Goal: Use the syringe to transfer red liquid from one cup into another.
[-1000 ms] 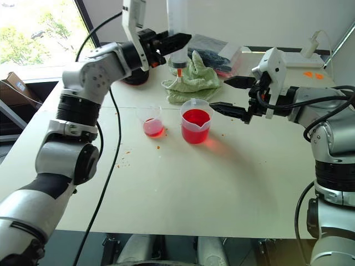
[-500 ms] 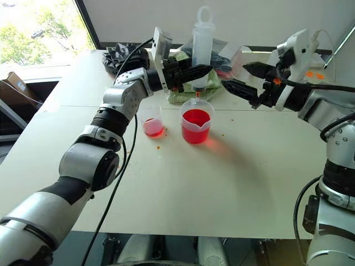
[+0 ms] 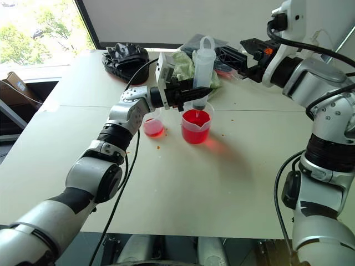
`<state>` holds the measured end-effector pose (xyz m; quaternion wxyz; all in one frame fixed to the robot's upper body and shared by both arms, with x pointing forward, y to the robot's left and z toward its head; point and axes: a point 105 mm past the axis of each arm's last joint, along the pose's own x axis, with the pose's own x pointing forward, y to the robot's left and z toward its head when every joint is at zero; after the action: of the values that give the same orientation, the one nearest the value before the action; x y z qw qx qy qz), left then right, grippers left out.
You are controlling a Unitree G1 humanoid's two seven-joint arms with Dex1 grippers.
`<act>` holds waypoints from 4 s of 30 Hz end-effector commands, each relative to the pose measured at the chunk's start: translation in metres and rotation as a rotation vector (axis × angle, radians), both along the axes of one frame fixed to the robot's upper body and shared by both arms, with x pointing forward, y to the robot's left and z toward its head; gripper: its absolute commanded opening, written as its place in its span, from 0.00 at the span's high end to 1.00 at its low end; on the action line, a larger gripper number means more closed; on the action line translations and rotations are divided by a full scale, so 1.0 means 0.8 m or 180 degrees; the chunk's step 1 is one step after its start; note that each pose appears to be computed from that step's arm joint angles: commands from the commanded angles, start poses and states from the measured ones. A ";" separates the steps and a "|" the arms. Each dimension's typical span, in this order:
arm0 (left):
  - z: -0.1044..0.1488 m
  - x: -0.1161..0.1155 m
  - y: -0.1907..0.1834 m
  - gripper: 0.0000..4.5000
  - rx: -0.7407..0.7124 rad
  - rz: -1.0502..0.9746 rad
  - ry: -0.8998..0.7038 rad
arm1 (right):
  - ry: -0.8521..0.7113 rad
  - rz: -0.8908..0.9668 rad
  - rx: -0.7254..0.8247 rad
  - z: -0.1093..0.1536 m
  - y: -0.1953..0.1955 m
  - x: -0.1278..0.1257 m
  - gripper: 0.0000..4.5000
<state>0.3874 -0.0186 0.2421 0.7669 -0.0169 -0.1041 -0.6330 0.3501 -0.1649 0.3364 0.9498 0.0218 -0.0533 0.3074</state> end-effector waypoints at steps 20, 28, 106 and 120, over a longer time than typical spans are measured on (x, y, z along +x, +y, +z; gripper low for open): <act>0.008 0.001 -0.006 0.69 0.0035 0.0090 -0.0222 | -0.0096 0.0031 -0.0222 0.017 -0.002 -0.027 0.00; 0.006 -0.001 -0.010 0.69 0.0061 0.0065 -0.0253 | -0.0034 0.0065 -0.0222 0.008 0.013 -0.028 0.00; 0.014 0.005 -0.001 0.69 -0.0088 0.0305 -0.0343 | 0.0094 -0.0948 -0.0149 0.011 -0.002 -0.024 0.00; 0.014 0.004 -0.003 0.69 -0.0101 0.0291 -0.0357 | 0.0138 -0.1384 -0.0096 -0.005 0.022 -0.008 0.00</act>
<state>0.3958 -0.0183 0.2297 0.7982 0.0110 -0.1111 -0.5919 0.3456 -0.1419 0.3234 0.9926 0.0043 -0.0110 0.1208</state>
